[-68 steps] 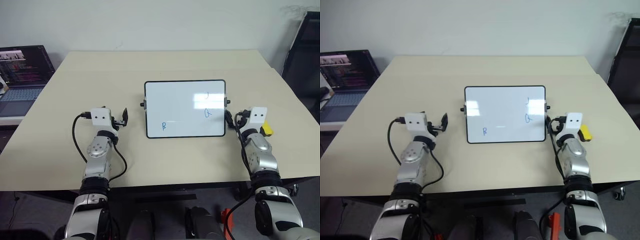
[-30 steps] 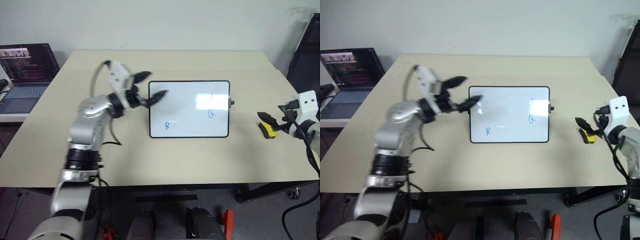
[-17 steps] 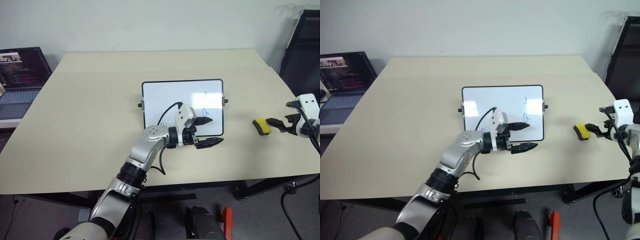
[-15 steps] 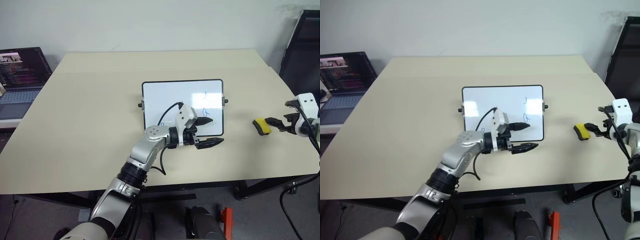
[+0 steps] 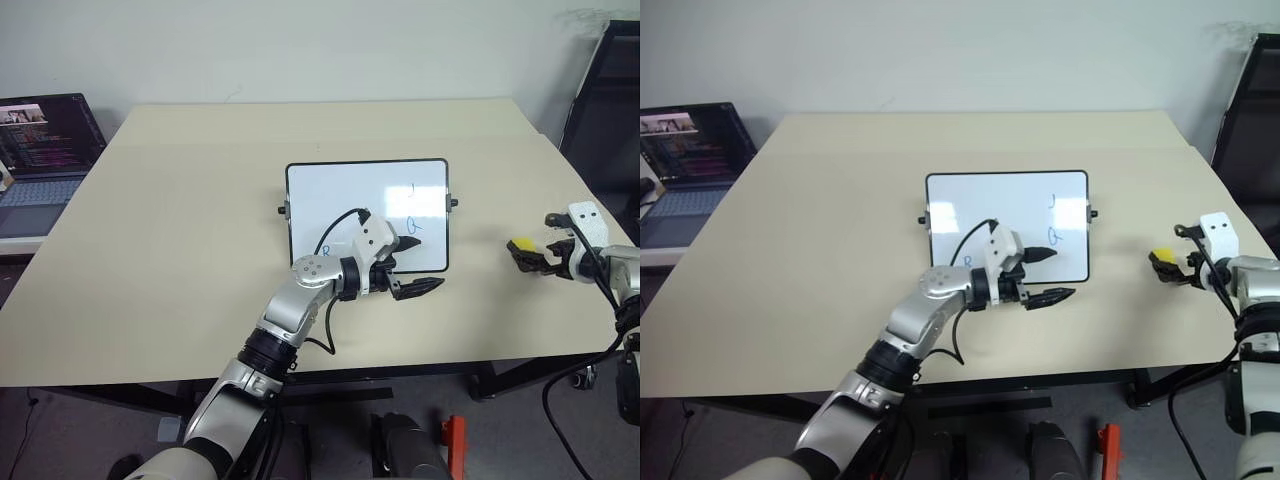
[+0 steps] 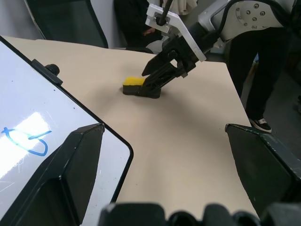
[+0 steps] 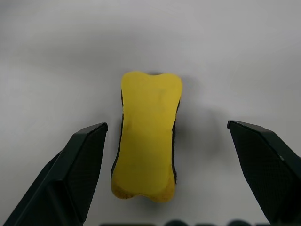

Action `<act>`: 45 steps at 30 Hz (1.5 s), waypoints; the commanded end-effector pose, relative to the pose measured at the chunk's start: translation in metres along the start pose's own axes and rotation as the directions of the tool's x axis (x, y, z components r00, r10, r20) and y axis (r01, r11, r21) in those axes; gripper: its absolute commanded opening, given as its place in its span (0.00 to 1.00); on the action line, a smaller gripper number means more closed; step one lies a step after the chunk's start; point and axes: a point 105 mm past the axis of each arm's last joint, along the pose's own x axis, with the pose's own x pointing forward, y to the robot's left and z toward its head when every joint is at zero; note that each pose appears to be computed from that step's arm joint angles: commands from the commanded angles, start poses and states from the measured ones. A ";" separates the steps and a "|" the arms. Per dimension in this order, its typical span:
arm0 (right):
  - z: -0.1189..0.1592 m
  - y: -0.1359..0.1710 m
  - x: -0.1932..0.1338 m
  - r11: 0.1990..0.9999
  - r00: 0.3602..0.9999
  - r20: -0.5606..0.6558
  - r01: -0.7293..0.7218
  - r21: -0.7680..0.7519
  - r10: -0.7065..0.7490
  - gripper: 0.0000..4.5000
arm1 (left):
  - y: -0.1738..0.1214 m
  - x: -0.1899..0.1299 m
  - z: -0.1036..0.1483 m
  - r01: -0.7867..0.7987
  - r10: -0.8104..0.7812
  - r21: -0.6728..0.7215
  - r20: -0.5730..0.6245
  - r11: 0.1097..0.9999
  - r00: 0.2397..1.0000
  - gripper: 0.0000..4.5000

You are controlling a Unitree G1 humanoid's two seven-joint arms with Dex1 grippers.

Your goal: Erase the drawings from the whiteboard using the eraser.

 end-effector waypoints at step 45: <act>-0.003 0.005 0.001 0.976 0.971 0.228 0.022 0.218 -0.073 0.96 | 0.000 -0.006 -0.001 -0.019 0.019 0.033 -0.015 0.999 1.000 1.00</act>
